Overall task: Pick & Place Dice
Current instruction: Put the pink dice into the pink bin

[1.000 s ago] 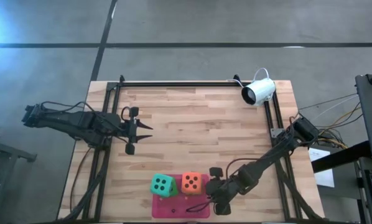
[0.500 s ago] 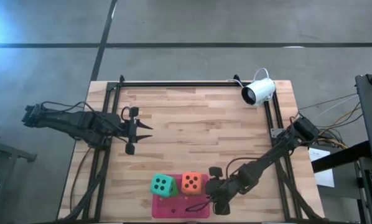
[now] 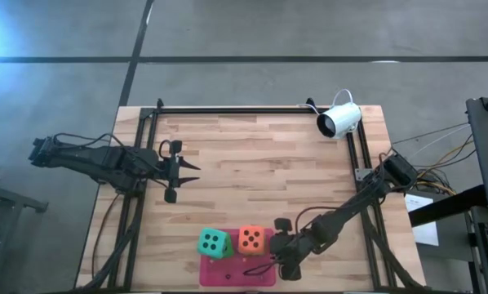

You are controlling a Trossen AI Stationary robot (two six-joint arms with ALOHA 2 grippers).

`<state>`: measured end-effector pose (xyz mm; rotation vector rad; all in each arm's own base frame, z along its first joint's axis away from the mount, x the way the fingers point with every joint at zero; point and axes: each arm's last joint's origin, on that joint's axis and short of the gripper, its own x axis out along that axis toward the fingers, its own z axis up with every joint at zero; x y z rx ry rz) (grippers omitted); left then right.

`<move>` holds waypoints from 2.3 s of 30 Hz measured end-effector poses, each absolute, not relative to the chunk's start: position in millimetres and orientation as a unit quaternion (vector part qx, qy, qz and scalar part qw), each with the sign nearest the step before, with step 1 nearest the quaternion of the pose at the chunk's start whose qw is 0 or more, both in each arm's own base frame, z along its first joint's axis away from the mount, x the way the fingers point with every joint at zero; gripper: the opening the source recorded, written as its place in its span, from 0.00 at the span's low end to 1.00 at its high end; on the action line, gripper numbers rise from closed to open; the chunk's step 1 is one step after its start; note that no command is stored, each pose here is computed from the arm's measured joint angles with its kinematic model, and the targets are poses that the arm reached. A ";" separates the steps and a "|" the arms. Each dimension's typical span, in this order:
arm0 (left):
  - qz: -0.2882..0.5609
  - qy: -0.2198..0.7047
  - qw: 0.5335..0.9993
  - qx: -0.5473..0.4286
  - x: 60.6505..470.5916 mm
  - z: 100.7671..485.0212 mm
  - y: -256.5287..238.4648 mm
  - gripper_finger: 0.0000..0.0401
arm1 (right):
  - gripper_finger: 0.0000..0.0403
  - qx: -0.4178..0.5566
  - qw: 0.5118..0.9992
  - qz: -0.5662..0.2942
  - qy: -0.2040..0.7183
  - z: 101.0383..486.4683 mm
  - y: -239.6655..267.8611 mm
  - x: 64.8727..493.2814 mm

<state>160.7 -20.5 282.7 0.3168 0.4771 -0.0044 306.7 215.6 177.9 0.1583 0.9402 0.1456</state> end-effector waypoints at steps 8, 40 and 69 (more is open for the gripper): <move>-0.002 0.235 0.959 0.156 160.6 282.8 -20.5 0.32 | 0.32 0.106 0.881 0.067 0.456 184.3 216.0 305.6; -0.002 0.235 0.959 0.155 160.6 282.7 -20.5 0.33 | 0.40 0.109 0.875 0.080 0.465 181.5 215.5 304.8; -0.002 0.236 0.959 0.155 160.6 282.7 -20.5 0.33 | 0.29 0.119 0.842 0.123 0.512 187.1 213.5 295.4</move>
